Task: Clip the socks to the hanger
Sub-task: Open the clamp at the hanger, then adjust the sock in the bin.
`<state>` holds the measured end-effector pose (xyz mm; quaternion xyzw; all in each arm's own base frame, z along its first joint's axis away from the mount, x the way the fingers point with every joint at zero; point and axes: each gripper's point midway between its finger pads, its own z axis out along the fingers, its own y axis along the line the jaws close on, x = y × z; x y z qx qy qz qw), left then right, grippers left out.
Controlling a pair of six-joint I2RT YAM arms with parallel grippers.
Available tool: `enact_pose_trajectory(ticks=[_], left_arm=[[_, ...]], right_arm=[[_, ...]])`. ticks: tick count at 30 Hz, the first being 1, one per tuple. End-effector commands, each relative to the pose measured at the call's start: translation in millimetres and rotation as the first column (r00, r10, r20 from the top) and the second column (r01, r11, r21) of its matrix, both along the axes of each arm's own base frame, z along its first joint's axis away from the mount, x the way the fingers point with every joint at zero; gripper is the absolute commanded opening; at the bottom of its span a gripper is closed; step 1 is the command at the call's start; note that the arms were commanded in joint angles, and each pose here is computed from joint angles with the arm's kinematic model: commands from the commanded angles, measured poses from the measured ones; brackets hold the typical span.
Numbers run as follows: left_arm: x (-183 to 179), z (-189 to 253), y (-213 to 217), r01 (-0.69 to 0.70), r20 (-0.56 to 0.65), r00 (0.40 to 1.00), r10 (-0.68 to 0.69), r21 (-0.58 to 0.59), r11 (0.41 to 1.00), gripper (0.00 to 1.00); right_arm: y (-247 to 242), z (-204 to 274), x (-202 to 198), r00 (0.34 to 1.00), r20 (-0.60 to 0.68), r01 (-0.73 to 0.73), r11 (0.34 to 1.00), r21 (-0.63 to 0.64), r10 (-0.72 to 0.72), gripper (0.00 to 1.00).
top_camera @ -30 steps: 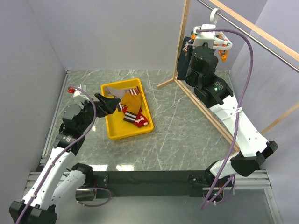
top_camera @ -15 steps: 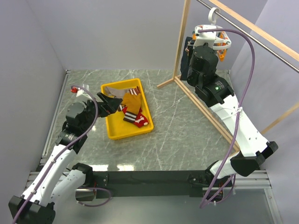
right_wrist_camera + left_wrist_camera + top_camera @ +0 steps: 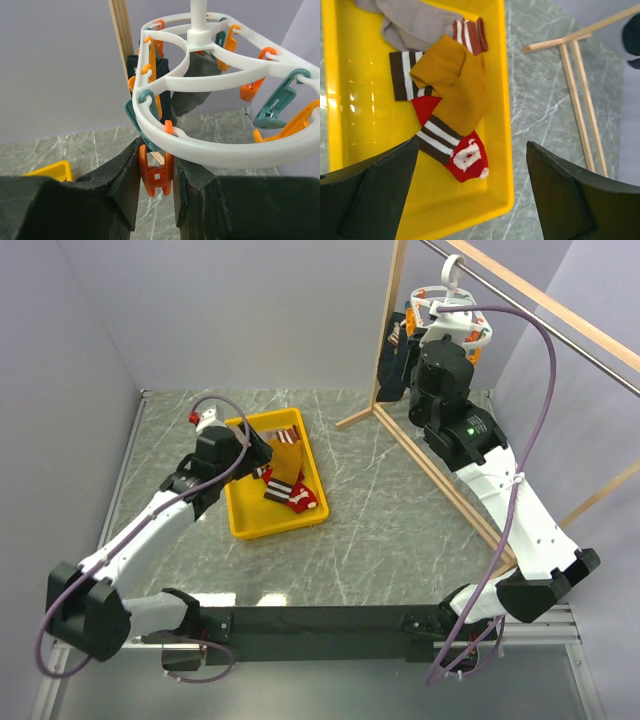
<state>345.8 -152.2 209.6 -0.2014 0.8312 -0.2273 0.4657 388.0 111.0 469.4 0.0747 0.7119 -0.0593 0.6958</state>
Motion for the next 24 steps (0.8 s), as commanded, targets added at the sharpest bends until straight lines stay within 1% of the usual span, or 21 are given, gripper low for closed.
enact_pose_trajectory(ticks=[1, 2, 3, 4, 5, 6, 8, 9, 13, 18, 20, 24], left_arm=[[20.1, -1.3, -3.5, -0.047, -0.003, 0.999, 0.047, -0.042, 0.998, 0.94], [20.3, -4.9, -11.1, -0.010, -0.009, 1.000, 0.009, -0.087, 0.996, 0.94], [18.4, -23.9, -9.0, -0.027, -0.049, 0.999, 0.021, -0.132, 0.991, 0.94], [20.4, -29.3, -9.9, -0.030, -0.048, 0.999, 0.022, -0.170, 0.985, 0.92], [26.0, -26.2, -13.0, -0.021, -0.013, 1.000, 0.019, -0.216, 0.976, 0.90], [23.2, -44.9, -11.6, -0.039, -0.055, 0.998, 0.026, -0.245, 0.969, 0.89], [24.5, -53.9, -12.7, -0.047, -0.066, 0.997, 0.031, -0.261, 0.964, 0.88], [23.3, -66.0, -12.5, -0.068, -0.100, 0.994, 0.042, -0.268, 0.961, 0.88], [16.8, -91.4, -13.1, -0.117, -0.166, 0.984, 0.071, -0.292, 0.949, 0.88], [9.2, -108.1, -35.9, -0.090, -0.168, 0.985, 0.041, -0.291, 0.952, 0.87], [7.6, -116.9, -40.2, -0.102, -0.191, 0.981, 0.045, -0.304, 0.947, 0.86], [5.4, -140.0, -37.6, -0.186, -0.269, 0.957, 0.104, -0.301, 0.935, 0.84]], right_arm=[[-4.2, 14.8, -11.6, 0.998, 0.047, -0.035, 0.998, 0.055, 0.033, 0.04], [-3.5, 14.5, -11.8, 0.998, 0.045, -0.038, 0.998, 0.053, 0.036, 0.05], [-4.7, 15.3, -12.2, 0.998, 0.047, -0.039, 0.998, 0.052, 0.036, 0.05], [-4.9, 14.7, -11.8, 0.998, 0.045, -0.038, 0.998, 0.049, 0.036, 0.05], [-3.8, 14.2, -10.9, 0.998, 0.043, -0.044, 0.998, 0.049, 0.042, 0.05], [-3.4, 13.1, -9.7, 0.998, 0.040, -0.047, 0.998, 0.048, 0.045, 0.05], [-1.5, 12.7, -8.7, 0.998, 0.037, -0.056, 0.997, 0.051, 0.054, 0.05], [-0.4, 11.0, -8.0, 0.998, 0.031, -0.059, 0.997, 0.051, 0.058, 0.05], [0.8, 10.8, -8.7, 0.997, 0.030, -0.070, 0.996, 0.057, 0.068, 0.06], [-0.3, 6.8, -10.1, 0.997, 0.020, -0.069, 0.996, 0.047, 0.068, 0.07], [-0.7, 6.1, -9.9, 0.997, 0.020, -0.069, 0.997, 0.046, 0.068, 0.07], [-0.3, 7.9, -9.7, 0.997, 0.019, -0.069, 0.997, 0.043, 0.069, 0.08]])
